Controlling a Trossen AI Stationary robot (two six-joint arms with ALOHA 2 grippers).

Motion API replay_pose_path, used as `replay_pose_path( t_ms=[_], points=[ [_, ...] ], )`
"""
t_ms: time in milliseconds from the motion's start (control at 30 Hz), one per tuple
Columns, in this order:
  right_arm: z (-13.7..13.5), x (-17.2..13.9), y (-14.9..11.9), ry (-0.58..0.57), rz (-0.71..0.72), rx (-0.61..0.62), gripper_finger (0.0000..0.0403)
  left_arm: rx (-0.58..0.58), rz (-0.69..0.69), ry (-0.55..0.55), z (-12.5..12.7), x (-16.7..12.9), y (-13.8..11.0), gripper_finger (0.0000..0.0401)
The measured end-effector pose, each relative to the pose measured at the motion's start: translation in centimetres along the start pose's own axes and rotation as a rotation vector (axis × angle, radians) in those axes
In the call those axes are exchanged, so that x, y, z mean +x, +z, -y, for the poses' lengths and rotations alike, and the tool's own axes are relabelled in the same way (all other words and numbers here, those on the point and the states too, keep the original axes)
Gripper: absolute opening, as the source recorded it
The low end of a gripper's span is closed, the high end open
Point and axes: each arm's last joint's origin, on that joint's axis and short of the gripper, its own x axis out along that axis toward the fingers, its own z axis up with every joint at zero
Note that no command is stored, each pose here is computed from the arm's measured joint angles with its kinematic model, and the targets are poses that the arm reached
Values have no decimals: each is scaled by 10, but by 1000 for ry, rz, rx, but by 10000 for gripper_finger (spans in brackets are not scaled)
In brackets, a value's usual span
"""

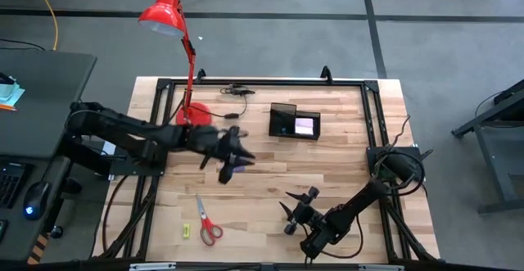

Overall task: Pick and place office supplies into organizer
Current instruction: Put the red scissor into the black desk organizer

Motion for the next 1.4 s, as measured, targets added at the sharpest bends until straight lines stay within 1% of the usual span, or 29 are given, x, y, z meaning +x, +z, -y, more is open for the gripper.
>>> replay_pose_path(
  t_ms=[67,167,333,433,533,600,667,800,833,900,1000,1033,1100,1167,1267,1300,1400],
  points=[
    [0,5,2,-3,-3,2,178,-23,-17,17,6,-5,-18,83],
    [1,13,6,-9,-11,12,179,-78,-36,28,14,-9,-37,85],
    [5,27,9,-12,-51,33,177,-65,-65,18,33,-11,-61,85],
    [8,36,10,8,-100,48,177,-37,-2,58,46,-15,-72,85],
    [7,44,13,76,-158,25,177,-25,123,1,58,-21,-77,85],
    [4,47,16,150,-187,5,177,5,152,-64,62,-25,-80,85],
    [-1,48,20,232,-185,-17,177,39,169,-102,65,-29,-83,85],
    [-14,43,33,387,-85,-106,177,48,183,-118,66,-31,-83,85],
    [-17,42,37,446,-58,-122,177,44,199,-122,66,-31,-81,85],
    [-25,38,47,617,7,-115,177,44,211,-124,66,-31,-80,85],
    [-32,32,65,890,164,-81,177,58,201,-124,66,-31,-81,85],
    [-31,30,67,954,217,-75,177,58,199,-124,66,-31,-81,85],
    [-25,27,63,1002,284,-82,177,60,197,-123,66,-31,-81,85],
    [-11,24,55,987,286,-79,177,65,200,-127,67,-32,-81,85],
    [22,24,49,910,312,-3,177,88,199,-125,67,-32,-81,85],
    [33,24,46,901,329,15,177,89,199,-125,67,-32,-81,85],
    [66,18,48,936,410,68,177,112,204,-113,67,-32,-81,85]
  ],
)
